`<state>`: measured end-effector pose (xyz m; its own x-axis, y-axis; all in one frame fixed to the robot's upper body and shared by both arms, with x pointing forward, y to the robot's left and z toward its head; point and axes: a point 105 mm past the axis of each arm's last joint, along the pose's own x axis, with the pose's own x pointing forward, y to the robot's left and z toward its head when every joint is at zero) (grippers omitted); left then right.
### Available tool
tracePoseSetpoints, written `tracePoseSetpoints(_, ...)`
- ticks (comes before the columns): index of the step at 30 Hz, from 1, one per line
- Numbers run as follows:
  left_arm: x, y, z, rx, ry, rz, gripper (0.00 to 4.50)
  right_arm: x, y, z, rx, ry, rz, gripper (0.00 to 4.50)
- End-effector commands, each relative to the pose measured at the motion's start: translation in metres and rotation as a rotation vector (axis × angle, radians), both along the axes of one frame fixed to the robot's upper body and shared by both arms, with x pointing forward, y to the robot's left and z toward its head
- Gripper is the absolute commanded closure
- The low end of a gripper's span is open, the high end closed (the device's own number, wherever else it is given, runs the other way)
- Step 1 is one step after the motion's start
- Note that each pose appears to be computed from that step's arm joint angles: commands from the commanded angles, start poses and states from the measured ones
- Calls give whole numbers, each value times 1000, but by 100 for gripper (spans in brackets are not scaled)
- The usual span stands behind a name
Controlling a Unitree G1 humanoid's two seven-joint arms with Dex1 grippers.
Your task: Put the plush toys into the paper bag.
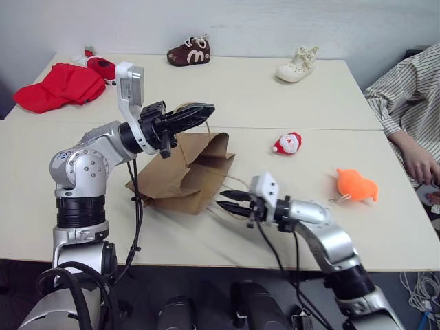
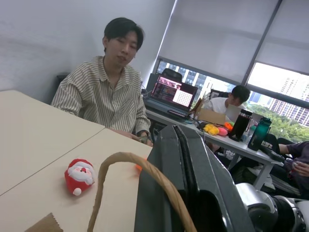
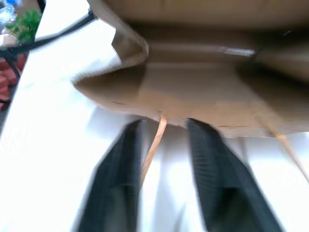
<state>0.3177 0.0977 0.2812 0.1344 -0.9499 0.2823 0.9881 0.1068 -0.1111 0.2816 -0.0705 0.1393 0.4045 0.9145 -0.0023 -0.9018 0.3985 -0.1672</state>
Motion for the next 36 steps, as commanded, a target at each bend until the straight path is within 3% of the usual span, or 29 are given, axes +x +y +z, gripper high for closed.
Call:
tracePoseSetpoints(1, -5, -5, 4, 2, -43, -38, 450, -17, -54, 41, 110, -133, -159, 183)
tracePoseSetpoints(6, -4, -9, -3, 10, -37, -63, 450, -47, -140, 30, 0, -179, -514, 11)
tracePoseSetpoints(13, -1, -11, -5, -7, -40, -64, 450, -122, -244, -18, -139, -109, -1054, 5)
tracePoseSetpoints(16, -1, -11, -6, -1, -45, -57, 450, -131, -250, -28, -219, -86, -1082, 5)
tracePoseSetpoints(25, -3, -10, -5, 7, -49, -41, 450, -42, -256, -1, -383, -48, -910, 5)
tracePoseSetpoints(30, -6, -9, -5, 13, -41, -43, 450, -1, -275, -12, -510, 55, -885, 5)
tracePoseSetpoints(33, -9, -8, -6, 32, -41, -35, 450, 22, -283, -21, -588, 110, -875, 65)
tracePoseSetpoints(36, -11, -5, -3, 37, -42, -27, 450, 35, -274, -18, -579, 79, -809, 167)
